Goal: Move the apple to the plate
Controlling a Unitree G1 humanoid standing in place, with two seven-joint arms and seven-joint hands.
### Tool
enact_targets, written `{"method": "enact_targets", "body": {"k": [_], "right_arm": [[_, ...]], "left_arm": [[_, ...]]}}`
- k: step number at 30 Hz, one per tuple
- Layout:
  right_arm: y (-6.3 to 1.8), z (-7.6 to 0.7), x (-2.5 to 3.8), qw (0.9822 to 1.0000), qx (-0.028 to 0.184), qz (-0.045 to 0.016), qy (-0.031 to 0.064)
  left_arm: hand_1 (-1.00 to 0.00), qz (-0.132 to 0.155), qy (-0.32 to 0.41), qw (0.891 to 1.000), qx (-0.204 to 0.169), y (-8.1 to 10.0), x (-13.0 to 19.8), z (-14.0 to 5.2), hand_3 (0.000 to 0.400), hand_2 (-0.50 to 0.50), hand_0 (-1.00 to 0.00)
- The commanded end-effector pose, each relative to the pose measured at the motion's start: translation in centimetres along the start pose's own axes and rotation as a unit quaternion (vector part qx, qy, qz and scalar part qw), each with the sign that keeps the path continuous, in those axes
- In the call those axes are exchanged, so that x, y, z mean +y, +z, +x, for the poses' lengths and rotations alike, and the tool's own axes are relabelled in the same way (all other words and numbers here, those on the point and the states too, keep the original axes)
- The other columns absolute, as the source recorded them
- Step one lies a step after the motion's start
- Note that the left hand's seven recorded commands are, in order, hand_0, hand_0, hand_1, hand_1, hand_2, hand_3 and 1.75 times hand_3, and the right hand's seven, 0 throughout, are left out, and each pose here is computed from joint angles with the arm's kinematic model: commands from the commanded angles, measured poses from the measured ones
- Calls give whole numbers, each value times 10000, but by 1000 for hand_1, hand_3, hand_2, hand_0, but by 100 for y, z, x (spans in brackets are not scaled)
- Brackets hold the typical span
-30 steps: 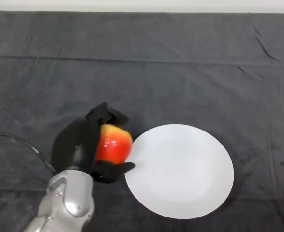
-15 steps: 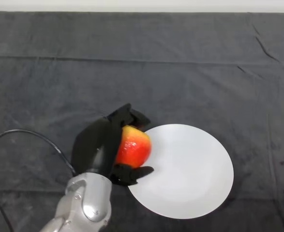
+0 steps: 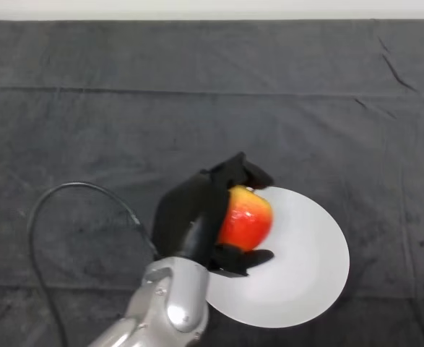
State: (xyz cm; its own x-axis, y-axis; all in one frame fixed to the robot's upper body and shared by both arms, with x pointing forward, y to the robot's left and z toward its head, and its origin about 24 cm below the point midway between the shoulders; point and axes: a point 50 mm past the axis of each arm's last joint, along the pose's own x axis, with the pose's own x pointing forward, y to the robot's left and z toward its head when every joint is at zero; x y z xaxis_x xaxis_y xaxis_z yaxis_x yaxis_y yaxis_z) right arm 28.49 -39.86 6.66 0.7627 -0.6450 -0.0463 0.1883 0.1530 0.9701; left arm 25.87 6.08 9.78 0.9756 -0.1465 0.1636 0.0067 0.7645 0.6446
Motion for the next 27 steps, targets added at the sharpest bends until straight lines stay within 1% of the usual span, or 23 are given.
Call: {"method": "enact_targets", "body": {"k": [1,12,25,26,27], "right_arm": [[74,37,90,9998,-145,80,116],[75,38,90,9998,-146,84,117],[75,38,90,9998,-147,90,117],[75,38,90,9998,-147,90,117],[76,38,90,9998,-147,91,118]], "left_arm": [[-1000,12,-27,9998,-171,70,-48,76,400,0,-1000],[-1000,-109,-467,9983,-329,148,-285,83,400,0,-1000],[-1000,-148,-796,9959,-393,147,-432,75,400,0,-1000],[-969,-146,-810,9958,-394,146,-435,76,400,-16,-1000],[-620,-143,-823,9957,-394,145,-437,78,355,-133,-886]]}}
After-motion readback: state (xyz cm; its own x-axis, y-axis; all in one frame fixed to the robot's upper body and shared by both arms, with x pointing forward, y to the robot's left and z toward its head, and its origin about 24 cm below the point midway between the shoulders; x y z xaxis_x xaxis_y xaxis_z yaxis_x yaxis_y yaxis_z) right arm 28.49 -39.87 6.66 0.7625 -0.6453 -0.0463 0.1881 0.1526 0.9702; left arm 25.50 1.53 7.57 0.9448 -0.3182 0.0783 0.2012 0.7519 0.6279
